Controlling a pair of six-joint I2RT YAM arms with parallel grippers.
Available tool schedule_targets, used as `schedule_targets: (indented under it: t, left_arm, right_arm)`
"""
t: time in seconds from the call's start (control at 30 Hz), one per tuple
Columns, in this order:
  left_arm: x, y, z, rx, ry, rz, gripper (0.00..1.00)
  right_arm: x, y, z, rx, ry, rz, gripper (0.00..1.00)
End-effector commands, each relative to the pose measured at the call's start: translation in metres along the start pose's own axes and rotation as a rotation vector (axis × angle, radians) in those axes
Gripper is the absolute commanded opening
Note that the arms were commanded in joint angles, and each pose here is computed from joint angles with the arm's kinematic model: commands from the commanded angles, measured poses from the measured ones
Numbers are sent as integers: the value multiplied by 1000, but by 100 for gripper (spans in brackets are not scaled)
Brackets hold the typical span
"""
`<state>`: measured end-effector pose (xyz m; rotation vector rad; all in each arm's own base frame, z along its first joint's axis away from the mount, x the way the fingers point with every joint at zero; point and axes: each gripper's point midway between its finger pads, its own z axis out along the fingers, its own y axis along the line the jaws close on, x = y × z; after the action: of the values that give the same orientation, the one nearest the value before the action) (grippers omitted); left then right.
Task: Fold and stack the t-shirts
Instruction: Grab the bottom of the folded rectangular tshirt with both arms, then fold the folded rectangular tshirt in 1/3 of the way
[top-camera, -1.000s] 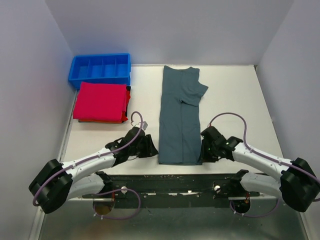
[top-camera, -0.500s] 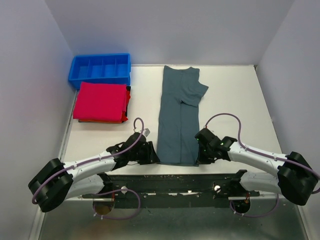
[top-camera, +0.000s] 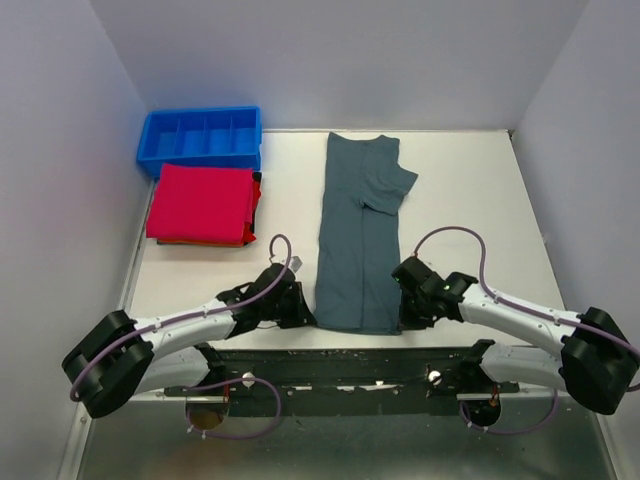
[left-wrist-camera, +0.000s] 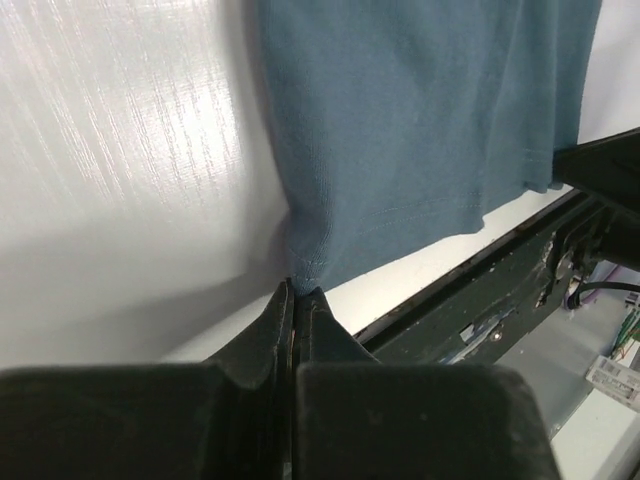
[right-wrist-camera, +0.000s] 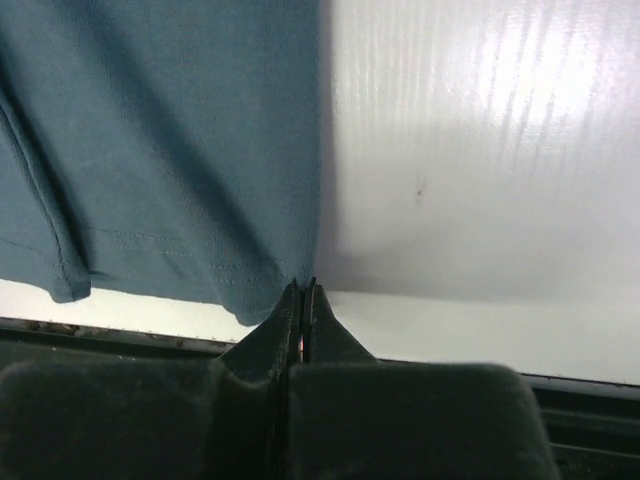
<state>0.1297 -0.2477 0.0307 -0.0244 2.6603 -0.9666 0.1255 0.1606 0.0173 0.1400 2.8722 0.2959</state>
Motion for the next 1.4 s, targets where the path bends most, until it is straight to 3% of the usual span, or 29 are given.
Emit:
schedule_targets:
  t: [0.0, 0.4, 0.5, 0.53, 0.67, 0.93, 1.37]
  left_arm:
    - [-8, -13, -14, 30, -38, 16, 0]
    - [-39, -61, -33, 160, -89, 32, 0]
    - [-71, -77, -36, 194, -118, 26, 0]
    - [-110, -83, -38, 188, -179, 19, 0]
    - [-165, -83, -34, 156, -262, -2, 0]
    - [-251, -60, 0, 31, -347, -44, 0]
    - [-306, -53, 32, 26, -347, -54, 0]
  right_arm:
    - [1, -11, -17, 39, -16, -14, 1]
    - [-53, 5, -61, 36, -202, -7, 1]
    - [-81, 9, -77, 34, -272, 19, 1]
    - [-111, 10, -84, 21, -308, 40, 1]
    - [-160, 7, -84, 9, -337, 85, 1]
    - [-233, 9, -58, 34, -279, 113, 1]
    - [-297, 7, -16, 48, -215, 140, 1]
